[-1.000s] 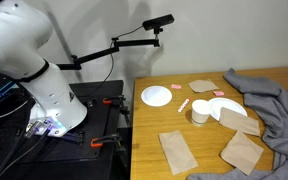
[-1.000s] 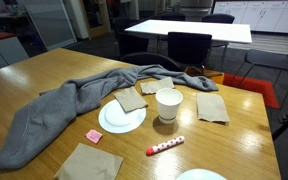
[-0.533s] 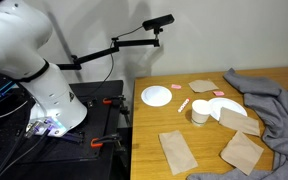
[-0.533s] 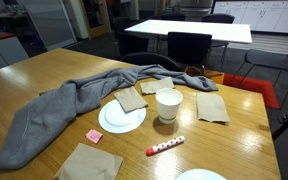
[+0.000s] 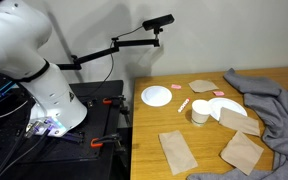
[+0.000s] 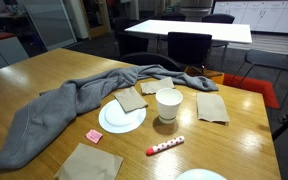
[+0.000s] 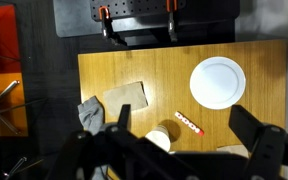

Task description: Put the marker inside the cup

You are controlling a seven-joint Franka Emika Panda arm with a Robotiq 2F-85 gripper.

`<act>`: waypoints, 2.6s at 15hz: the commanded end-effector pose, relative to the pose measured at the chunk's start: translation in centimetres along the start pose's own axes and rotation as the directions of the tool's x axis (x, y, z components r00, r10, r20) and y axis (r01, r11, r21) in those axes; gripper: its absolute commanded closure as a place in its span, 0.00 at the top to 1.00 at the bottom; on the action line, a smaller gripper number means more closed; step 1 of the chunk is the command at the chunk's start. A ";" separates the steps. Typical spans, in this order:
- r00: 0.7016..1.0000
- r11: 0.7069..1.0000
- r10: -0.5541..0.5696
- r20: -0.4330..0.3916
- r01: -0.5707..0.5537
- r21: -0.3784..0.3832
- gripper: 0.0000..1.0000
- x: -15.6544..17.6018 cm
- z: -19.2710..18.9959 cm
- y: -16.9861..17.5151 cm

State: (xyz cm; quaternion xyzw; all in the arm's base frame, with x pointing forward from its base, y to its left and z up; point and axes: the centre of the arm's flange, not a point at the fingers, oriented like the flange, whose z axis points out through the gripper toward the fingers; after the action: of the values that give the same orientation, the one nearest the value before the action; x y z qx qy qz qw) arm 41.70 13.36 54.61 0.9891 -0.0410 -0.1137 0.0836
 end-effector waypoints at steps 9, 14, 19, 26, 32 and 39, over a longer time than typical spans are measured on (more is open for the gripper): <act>0.914 0.926 -0.376 -0.154 0.375 -0.042 1.00 6.4 10.6 3.3; 0.809 0.845 -0.532 -0.248 0.526 -0.096 1.00 10.3 15.1 2.5; 0.764 0.830 -0.549 -0.339 0.545 -0.119 1.00 13.8 19.0 -0.6; 0.727 0.789 -0.594 -0.344 0.611 -0.070 1.00 16.8 24.1 -4.4; 0.734 0.775 -0.610 -0.299 0.631 -0.033 1.00 18.3 27.3 -7.0; 0.750 0.783 -0.603 -0.272 0.621 -0.022 1.00 17.8 28.7 -7.0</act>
State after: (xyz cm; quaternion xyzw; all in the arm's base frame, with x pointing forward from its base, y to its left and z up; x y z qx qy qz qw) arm 52.75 14.00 21.91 0.9562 0.2926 -0.0005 0.0117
